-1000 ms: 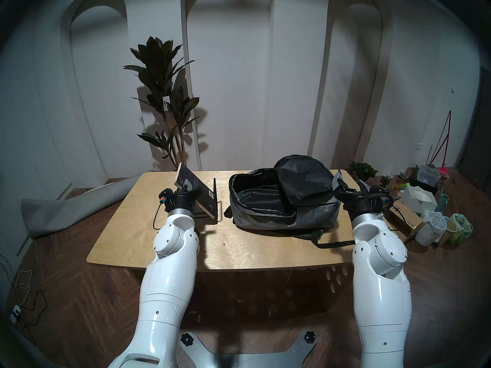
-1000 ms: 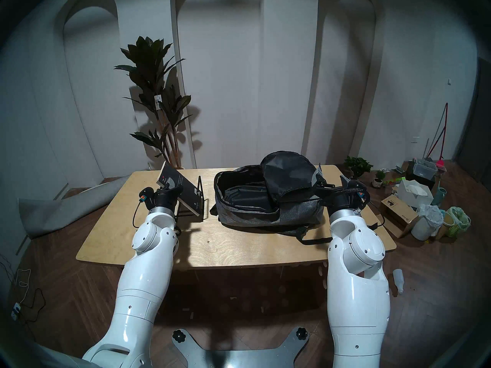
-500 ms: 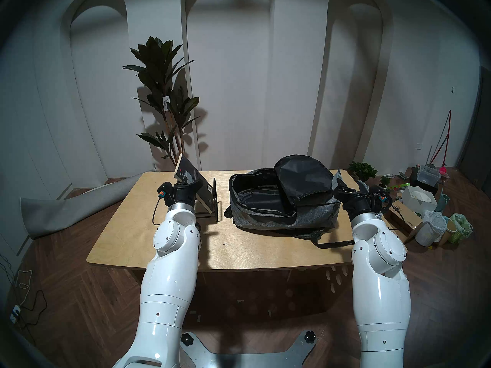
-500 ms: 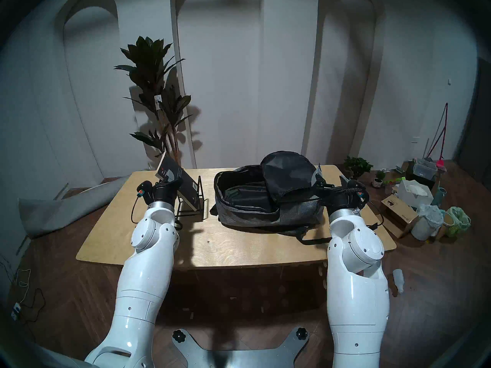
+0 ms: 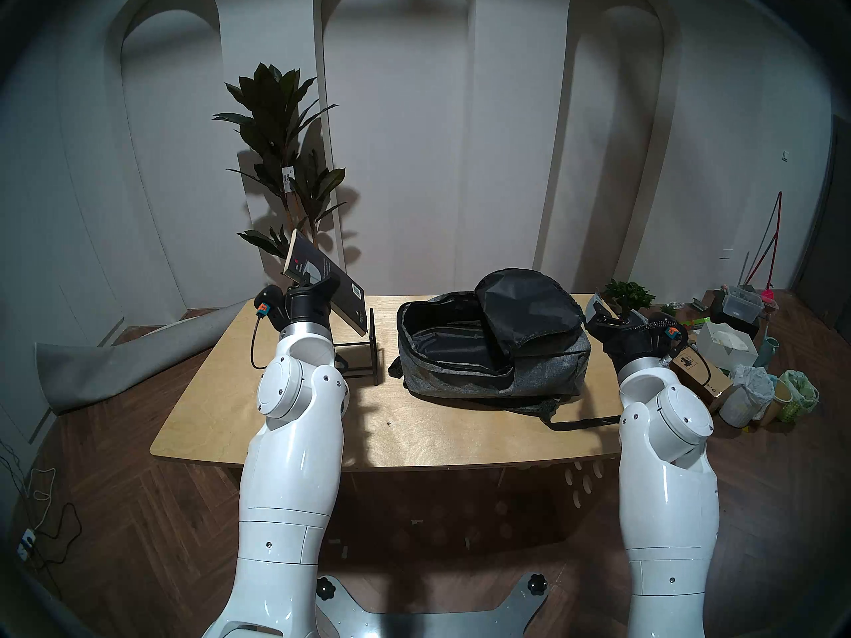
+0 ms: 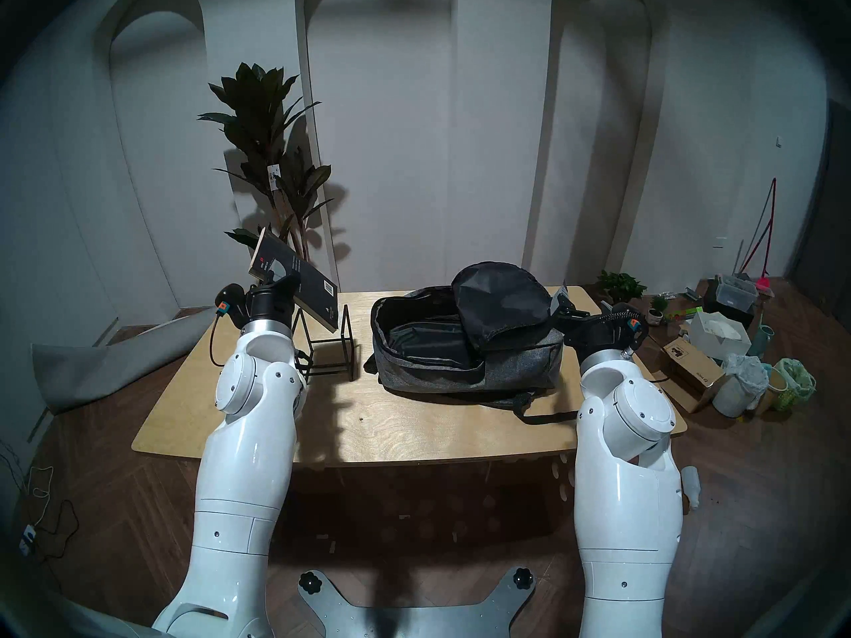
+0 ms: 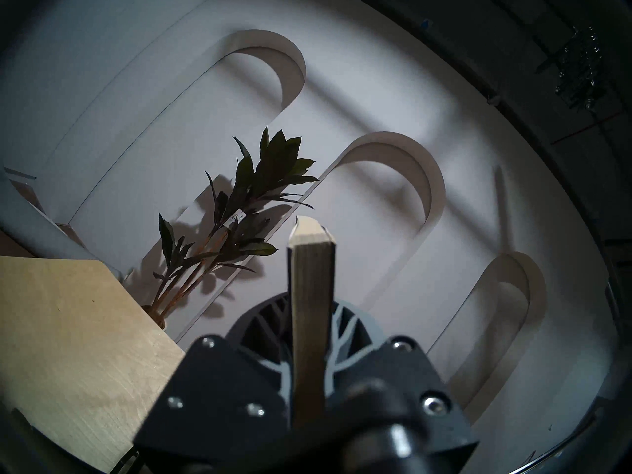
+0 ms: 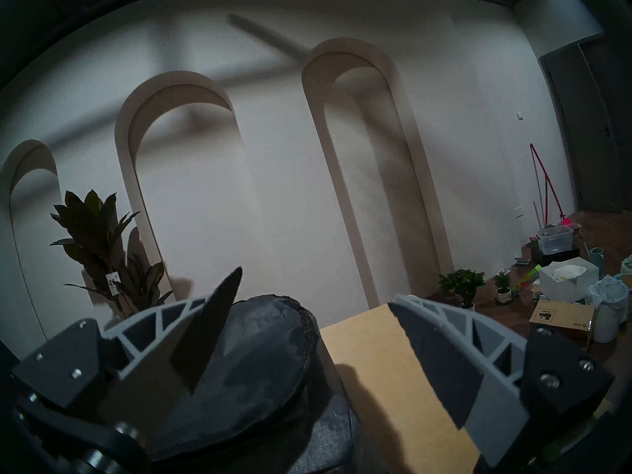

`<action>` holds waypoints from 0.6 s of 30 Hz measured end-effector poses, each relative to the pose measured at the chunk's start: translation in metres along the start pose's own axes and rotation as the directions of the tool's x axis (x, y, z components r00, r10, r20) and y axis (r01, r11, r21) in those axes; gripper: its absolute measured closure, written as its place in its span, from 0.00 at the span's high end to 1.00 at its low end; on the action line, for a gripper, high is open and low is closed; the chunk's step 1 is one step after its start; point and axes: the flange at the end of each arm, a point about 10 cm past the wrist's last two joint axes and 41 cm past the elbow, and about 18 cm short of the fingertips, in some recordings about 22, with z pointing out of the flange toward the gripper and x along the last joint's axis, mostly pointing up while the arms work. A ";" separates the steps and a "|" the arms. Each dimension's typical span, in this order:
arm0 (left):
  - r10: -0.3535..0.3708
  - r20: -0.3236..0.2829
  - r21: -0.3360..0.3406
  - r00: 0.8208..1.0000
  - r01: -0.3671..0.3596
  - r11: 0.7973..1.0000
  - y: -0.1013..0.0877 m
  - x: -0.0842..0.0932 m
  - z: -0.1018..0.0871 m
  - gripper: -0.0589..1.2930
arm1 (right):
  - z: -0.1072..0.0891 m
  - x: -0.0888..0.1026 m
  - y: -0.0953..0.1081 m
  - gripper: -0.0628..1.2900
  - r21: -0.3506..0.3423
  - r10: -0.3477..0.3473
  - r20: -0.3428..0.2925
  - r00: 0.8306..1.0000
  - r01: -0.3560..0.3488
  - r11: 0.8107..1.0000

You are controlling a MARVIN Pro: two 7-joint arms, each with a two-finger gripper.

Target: Put the book into the bag and close the bag

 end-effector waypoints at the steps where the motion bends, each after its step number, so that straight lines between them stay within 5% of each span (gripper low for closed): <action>1: -0.004 0.004 0.000 1.000 0.004 1.000 0.003 0.002 0.000 0.12 | 0.001 0.004 0.003 0.97 -0.006 -0.009 0.002 1.000 0.009 1.000; 10: -0.048 0.112 0.014 0.993 0.047 0.999 0.029 0.009 -0.004 0.12 | 0.011 0.026 0.032 0.97 -0.019 -0.088 0.051 0.995 0.089 0.996; 18: -0.063 0.220 0.020 0.974 0.060 0.998 0.049 0.005 -0.004 0.12 | 0.023 0.033 0.049 0.97 0.088 -0.110 0.138 0.984 0.098 0.991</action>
